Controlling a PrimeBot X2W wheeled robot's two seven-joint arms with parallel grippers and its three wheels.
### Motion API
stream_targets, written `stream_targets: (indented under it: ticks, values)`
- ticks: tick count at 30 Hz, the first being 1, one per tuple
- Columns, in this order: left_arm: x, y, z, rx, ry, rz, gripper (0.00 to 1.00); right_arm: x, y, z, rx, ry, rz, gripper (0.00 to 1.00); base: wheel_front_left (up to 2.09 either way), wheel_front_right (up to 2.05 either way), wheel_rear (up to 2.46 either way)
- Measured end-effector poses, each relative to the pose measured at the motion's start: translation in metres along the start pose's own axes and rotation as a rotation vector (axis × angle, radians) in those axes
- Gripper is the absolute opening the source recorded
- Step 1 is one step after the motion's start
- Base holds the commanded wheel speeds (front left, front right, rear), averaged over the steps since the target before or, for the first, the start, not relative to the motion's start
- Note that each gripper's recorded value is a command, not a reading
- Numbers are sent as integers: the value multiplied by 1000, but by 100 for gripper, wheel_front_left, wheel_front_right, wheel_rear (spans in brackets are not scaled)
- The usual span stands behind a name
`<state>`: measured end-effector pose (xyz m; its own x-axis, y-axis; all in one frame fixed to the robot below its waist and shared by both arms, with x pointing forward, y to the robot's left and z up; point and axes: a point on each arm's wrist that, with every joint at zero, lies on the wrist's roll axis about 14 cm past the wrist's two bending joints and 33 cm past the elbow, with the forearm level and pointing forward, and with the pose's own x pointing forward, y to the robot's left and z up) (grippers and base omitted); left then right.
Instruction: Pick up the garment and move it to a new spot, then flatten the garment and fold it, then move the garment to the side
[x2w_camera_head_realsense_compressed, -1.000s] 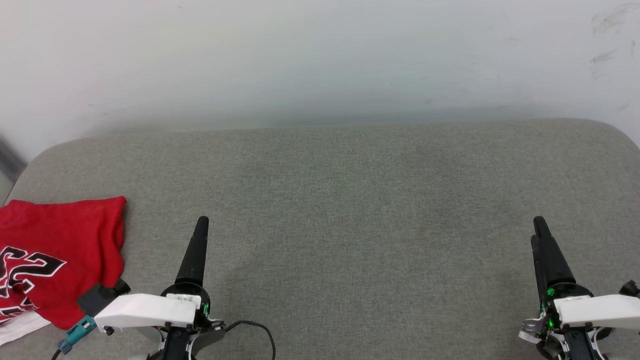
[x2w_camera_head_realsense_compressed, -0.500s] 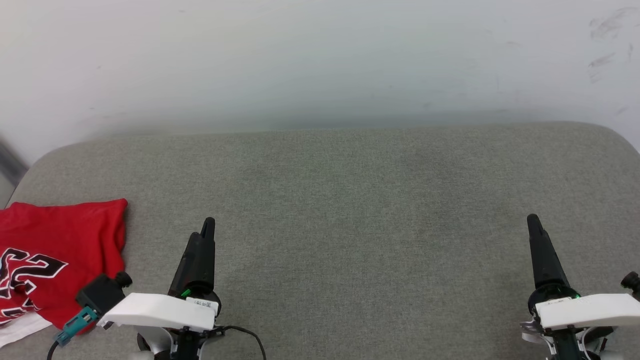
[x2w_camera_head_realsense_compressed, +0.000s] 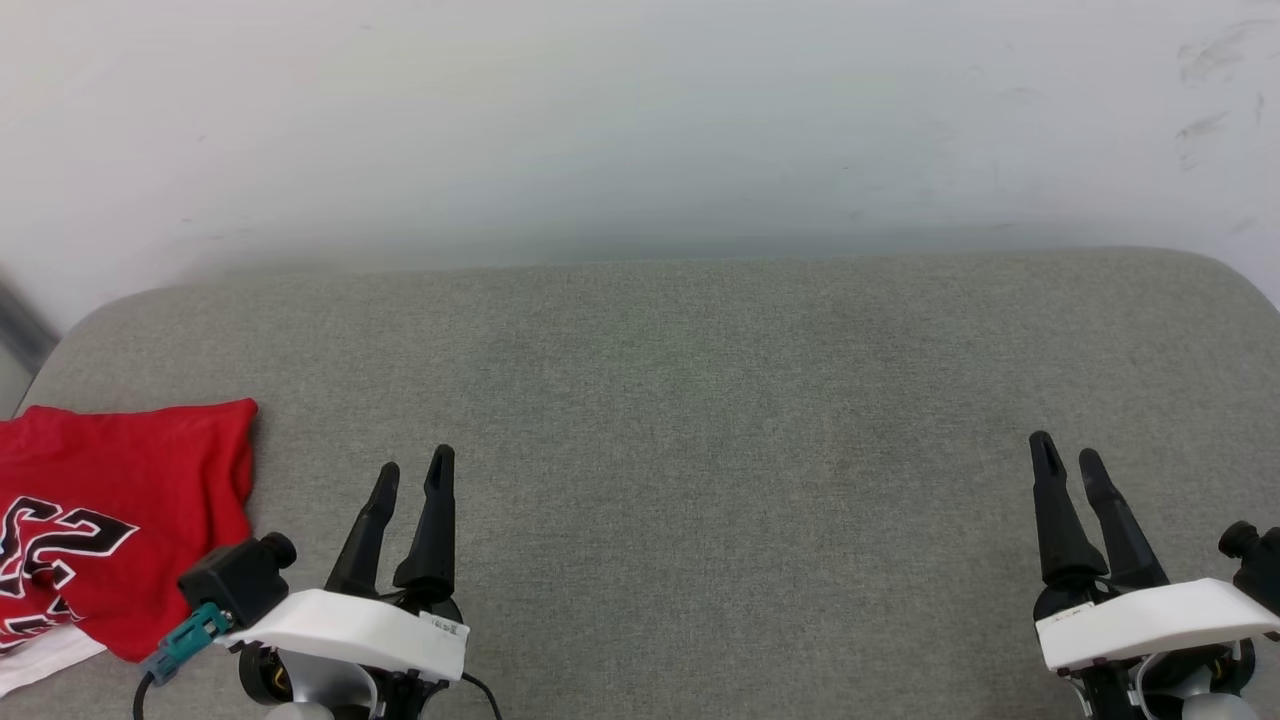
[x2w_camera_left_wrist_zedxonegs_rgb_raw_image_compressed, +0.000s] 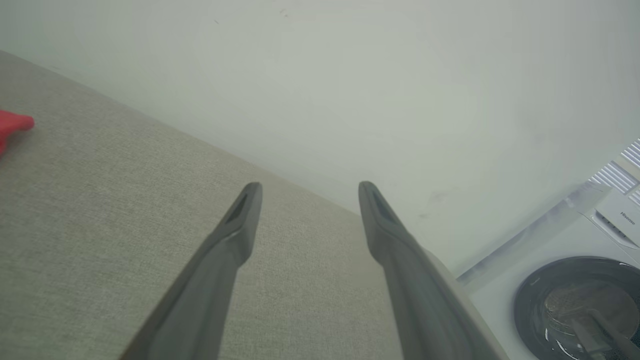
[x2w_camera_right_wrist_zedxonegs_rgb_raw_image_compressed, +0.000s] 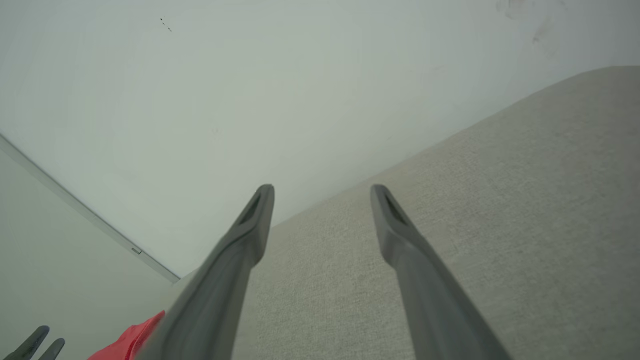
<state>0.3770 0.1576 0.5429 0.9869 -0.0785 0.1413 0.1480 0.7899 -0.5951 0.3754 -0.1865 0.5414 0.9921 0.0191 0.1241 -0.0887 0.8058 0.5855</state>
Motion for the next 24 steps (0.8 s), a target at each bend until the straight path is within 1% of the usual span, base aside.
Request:
stream_targets:
  ticks: [6,17,24]
  values:
    - [-2,3,0,107,2,-2,100,-2,4,2,-105,10,15,100,0,0,0]
    - [-3,6,2,294,0,-16,100,-3,13,-1,-255,37,43,100,0,0,0]
    - [-3,3,5,360,-13,-27,100,-5,11,-1,-340,44,40,100,0,0,0]
